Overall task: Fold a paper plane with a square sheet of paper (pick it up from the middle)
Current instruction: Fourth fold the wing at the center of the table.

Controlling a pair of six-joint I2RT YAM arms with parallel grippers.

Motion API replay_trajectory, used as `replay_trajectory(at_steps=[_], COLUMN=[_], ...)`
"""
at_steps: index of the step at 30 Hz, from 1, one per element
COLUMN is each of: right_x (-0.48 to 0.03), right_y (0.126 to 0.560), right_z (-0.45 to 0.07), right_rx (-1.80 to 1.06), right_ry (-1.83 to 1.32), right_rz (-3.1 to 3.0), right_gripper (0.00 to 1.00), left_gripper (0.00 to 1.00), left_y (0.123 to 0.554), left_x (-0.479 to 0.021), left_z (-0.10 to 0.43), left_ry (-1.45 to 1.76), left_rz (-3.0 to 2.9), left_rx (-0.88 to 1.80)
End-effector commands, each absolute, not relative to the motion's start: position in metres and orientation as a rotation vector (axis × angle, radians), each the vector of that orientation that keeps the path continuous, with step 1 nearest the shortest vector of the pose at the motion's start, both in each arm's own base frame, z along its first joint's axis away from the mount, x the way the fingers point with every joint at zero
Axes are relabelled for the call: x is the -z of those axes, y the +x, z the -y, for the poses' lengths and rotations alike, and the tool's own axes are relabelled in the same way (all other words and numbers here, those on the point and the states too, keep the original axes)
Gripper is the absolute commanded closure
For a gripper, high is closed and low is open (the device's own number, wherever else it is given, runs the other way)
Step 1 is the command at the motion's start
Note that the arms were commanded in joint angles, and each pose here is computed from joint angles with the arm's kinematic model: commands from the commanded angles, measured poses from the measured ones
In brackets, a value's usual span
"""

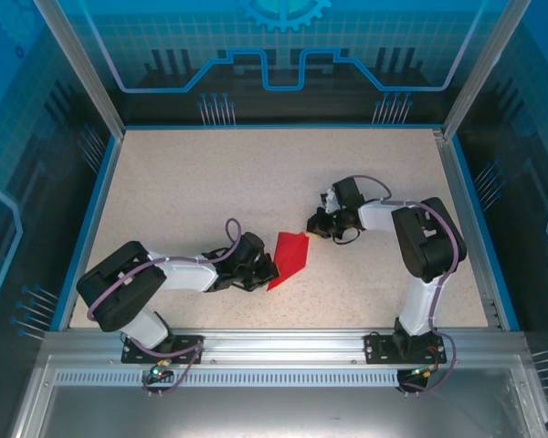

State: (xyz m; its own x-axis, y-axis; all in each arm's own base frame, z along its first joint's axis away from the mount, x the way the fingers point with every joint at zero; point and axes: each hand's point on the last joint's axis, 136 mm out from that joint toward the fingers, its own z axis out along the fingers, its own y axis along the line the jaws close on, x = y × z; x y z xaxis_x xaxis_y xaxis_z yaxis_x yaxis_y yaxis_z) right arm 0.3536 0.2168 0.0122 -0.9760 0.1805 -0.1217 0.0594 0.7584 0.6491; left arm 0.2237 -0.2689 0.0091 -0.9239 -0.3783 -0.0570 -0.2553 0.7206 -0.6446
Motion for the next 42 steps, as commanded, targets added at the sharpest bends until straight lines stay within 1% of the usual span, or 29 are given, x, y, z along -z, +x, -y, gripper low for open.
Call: replay_trajectory(at_steps=[1,7,14,24,28,38,42], right_x=[-0.017,-0.051,-0.091,-0.137,-0.14,-0.132,-0.131], right_y=[0.364,0.355,0.34,0.316,0.307,0.299,0.296], right_z=[-0.198,-0.191,-0.192,-0.225,-0.238,-0.24,-0.25], right_rx=[-0.91,-0.885,-0.876,-0.845,-0.833,-0.833,-0.862], right_ry=[0.2,0.185,0.243,0.209,0.183,0.159,0.109], right_rz=[-2.762,-2.711,-2.699,-2.712,-2.719,-2.765,-2.765], right_gripper=[0.93,0.91,0.89,0.87,0.87,0.87,0.85], left_gripper=[0.97,0.97,0.97,0.97,0.97,0.97,0.97], left_y=[0.173,0.175,0.176,0.179,0.176,0.175,0.175], left_x=[0.052,0.049,0.048,0.048,0.052,0.051,0.051], left_z=[0.206,0.206,0.206,0.209,0.21,0.213,0.213], left_ry=[-0.609,-0.61,-0.6,-0.585,-0.585,-0.568,-0.561], left_rz=[-2.985,-2.974,-2.972,-2.955,-2.97,-2.978,-2.976], left_rx=[0.545,0.551,0.547,0.568,0.577,0.585,0.589])
